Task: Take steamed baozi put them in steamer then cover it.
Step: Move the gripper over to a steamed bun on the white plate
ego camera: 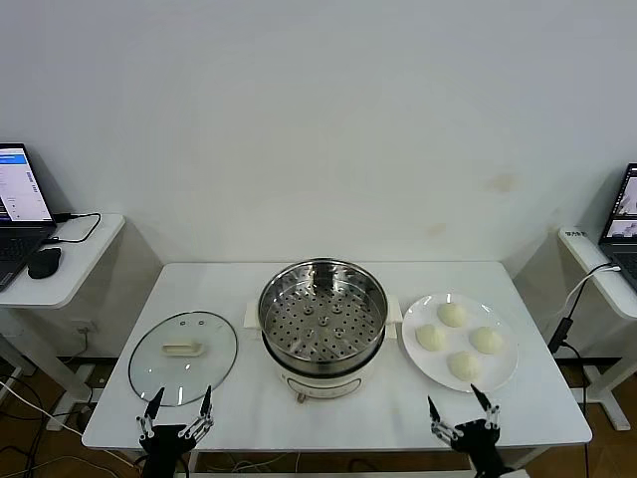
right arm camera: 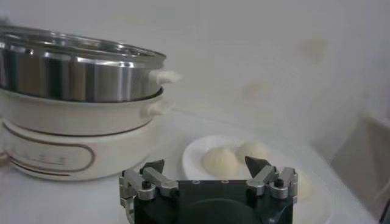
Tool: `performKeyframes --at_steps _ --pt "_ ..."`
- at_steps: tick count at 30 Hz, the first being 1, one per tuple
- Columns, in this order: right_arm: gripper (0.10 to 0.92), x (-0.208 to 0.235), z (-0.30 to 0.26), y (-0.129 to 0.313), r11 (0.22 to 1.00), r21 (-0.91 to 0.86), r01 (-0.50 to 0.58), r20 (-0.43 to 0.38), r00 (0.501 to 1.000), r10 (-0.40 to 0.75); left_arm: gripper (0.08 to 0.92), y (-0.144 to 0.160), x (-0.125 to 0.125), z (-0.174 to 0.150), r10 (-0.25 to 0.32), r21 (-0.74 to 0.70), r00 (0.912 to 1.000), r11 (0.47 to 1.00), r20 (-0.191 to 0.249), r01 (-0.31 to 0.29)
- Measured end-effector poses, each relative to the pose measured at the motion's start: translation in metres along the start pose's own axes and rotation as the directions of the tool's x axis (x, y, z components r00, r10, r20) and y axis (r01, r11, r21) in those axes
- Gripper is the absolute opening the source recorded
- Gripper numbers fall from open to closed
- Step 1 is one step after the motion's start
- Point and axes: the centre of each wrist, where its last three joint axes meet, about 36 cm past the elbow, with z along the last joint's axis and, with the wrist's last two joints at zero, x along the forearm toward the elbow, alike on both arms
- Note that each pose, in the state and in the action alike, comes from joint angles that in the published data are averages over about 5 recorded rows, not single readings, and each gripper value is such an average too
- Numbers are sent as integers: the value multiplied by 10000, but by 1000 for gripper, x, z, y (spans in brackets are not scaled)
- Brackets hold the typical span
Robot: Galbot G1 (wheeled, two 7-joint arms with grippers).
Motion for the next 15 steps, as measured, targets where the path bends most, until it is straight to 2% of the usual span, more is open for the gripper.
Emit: performKeyframes --at_steps 7,15 --pt "823 -36 -13 -56 9686 2441 465 -266 9988 -413 823 4 -6 -8 -143 -527 9999 9985 87 147" --pt "823 -101 -41 -136 8417 5033 1953 -1209 9804 -1553 823 3 -9 -13 -159 -1140 9999 9934 -4 158"
